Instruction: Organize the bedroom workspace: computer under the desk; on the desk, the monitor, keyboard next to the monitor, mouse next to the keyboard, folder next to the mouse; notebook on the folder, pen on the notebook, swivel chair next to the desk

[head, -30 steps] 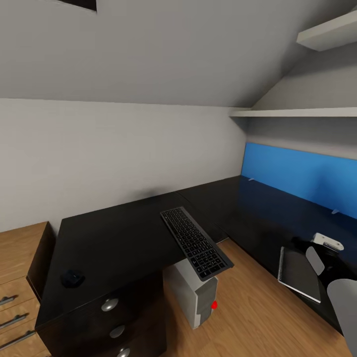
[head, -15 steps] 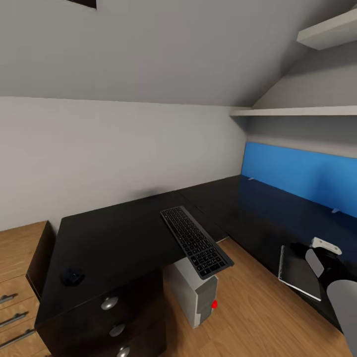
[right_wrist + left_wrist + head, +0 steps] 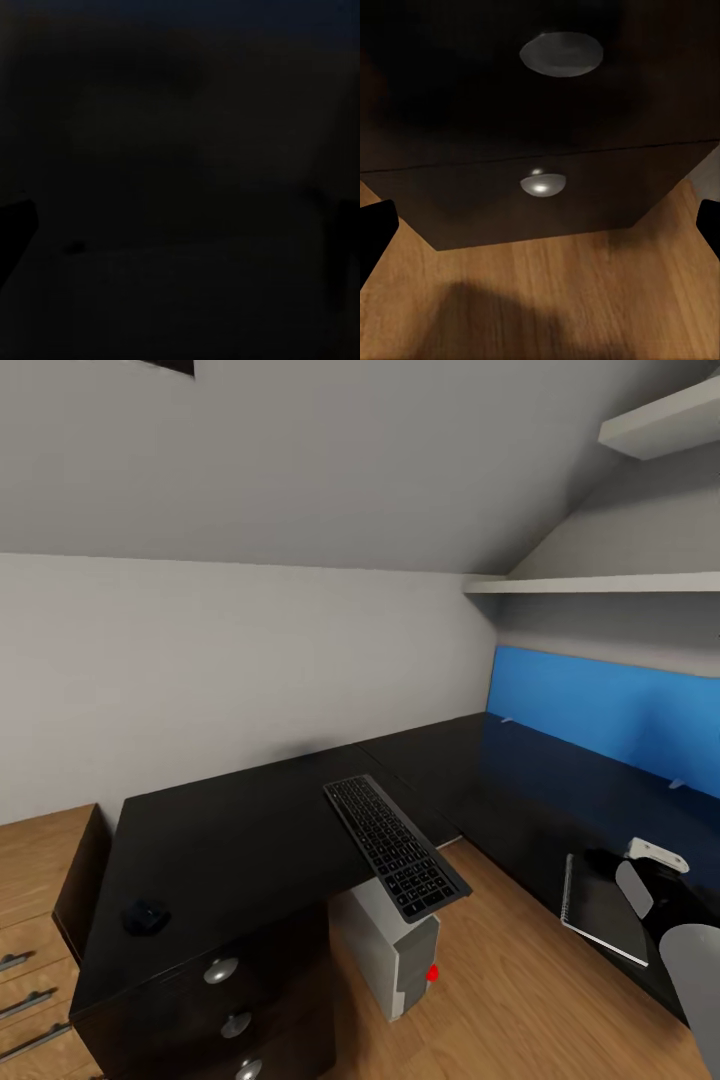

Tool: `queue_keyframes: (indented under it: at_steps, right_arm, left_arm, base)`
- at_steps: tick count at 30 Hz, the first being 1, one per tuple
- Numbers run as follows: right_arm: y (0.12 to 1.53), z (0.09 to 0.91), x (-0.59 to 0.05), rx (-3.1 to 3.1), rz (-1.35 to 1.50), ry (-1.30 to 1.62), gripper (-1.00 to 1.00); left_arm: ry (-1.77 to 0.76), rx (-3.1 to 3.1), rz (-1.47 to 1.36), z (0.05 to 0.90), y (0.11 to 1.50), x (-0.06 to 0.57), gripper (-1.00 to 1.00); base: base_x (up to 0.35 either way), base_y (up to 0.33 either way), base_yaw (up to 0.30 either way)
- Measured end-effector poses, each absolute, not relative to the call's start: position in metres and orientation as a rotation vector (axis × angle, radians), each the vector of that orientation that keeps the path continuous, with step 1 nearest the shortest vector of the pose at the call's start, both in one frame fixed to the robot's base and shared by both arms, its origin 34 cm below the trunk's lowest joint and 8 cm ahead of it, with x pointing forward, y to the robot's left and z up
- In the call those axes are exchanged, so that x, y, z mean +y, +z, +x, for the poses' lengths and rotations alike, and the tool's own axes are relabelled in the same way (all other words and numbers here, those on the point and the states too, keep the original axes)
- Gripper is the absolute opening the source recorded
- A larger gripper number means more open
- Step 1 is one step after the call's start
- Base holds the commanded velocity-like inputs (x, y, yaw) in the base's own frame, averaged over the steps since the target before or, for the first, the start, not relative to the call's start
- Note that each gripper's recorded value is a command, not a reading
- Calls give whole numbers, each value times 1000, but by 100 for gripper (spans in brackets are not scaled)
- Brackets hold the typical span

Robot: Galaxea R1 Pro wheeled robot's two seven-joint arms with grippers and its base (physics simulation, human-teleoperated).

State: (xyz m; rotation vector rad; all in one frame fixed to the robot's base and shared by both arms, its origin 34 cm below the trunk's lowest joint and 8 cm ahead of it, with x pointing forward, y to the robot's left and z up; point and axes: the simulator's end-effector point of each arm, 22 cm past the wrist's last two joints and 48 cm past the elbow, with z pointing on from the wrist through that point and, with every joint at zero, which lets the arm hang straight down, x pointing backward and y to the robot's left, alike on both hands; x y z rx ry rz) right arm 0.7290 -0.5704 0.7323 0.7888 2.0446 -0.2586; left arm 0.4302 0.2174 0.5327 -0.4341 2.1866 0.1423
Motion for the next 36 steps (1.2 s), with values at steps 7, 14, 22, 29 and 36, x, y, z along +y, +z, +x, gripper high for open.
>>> queue_keyframes:
  at_steps: [7,14,22,29,36]
  right_arm:
    - [732,730,-569,2042,791,-250,100]
    - [732,730,-569,2043,788,-254,100]
    - [732,730,-570,2044,786,-257,100]
    - [732,729,-570,2044,788,-258,100]
    - [732,729,-570,2041,789,-259,100]
  left_arm:
    - [141,2188,-433,430,532,217,100]
    - [141,2187,-433,430,532,217,100]
    - [140,2188,-432,430,532,217,100]
    - [140,2189,-433,430,532,217,100]
    - [140,2190,-433,429,532,217,100]
  base:
    - [-140,0,0]
    - [-26,0,0]
    - [-81,61,0]
    - [-24,21,0]
    - [-1,1,0]
